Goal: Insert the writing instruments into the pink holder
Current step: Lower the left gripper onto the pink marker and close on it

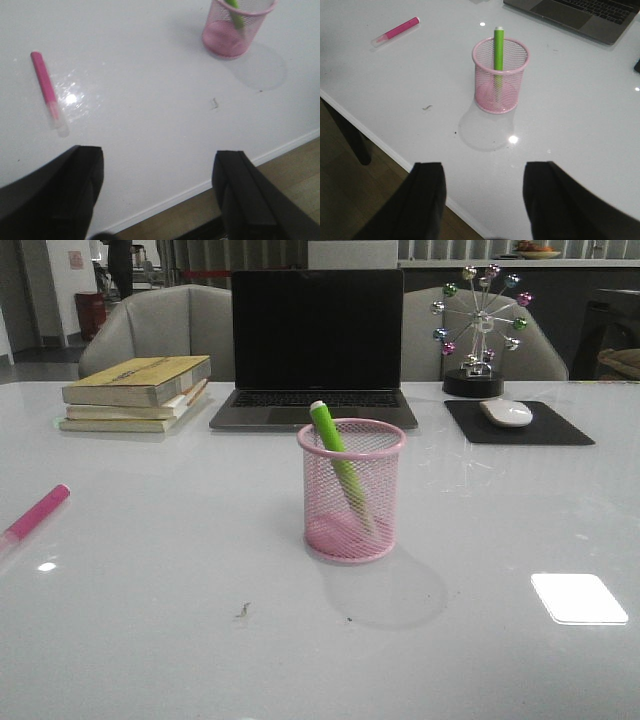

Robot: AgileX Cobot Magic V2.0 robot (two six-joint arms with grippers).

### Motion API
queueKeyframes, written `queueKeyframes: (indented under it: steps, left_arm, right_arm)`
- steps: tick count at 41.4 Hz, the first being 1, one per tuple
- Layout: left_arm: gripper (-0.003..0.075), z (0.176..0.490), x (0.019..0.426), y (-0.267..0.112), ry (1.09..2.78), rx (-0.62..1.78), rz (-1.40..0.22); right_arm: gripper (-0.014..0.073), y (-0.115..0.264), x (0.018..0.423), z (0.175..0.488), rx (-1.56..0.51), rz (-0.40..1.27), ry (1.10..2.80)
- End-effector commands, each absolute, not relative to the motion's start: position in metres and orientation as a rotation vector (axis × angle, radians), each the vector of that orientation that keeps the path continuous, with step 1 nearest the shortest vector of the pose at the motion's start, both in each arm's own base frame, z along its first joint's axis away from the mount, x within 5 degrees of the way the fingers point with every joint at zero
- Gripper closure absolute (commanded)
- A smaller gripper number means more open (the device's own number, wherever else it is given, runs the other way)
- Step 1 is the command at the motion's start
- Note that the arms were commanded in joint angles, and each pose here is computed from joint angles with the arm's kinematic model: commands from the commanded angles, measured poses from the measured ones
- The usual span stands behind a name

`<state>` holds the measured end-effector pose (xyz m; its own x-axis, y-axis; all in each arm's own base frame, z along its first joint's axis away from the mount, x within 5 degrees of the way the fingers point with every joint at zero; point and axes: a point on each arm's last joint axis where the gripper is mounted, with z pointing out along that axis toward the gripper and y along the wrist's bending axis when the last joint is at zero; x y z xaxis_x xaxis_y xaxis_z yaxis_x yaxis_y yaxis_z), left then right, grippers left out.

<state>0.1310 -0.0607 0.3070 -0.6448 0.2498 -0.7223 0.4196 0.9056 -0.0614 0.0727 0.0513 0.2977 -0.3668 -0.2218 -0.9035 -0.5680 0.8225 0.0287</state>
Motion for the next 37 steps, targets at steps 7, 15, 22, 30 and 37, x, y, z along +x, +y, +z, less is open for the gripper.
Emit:
queueKeyframes:
  steps: [7,15,22,30,37]
  left_arm:
    - [0.0215,0.303,0.207,-0.051,2.418,0.272,-0.183]
    - [0.0215,0.286,0.272,-0.036,2.517,0.145,-0.131]
    - [0.0215,0.262,0.323,-0.034,2.573,0.131,-0.097]
    - [0.0215,0.239,0.370,-0.036,2.616,0.155,-0.066]
    - [0.0215,0.218,0.399,-0.039,2.656,0.158,-0.066]
  right_arm:
    - [0.0128,0.052,0.076,0.312,-0.567,0.411,1.856]
    - [0.0128,0.052,0.076,0.312,-0.567,0.411,1.856]
    - [0.0128,0.052,0.076,0.312,-0.567,0.411,1.856]
    - [0.0128,0.052,0.076,0.312,-0.567,0.411,1.856]
    - [0.0128,0.052,0.076,0.312,-0.567,0.411,1.856]
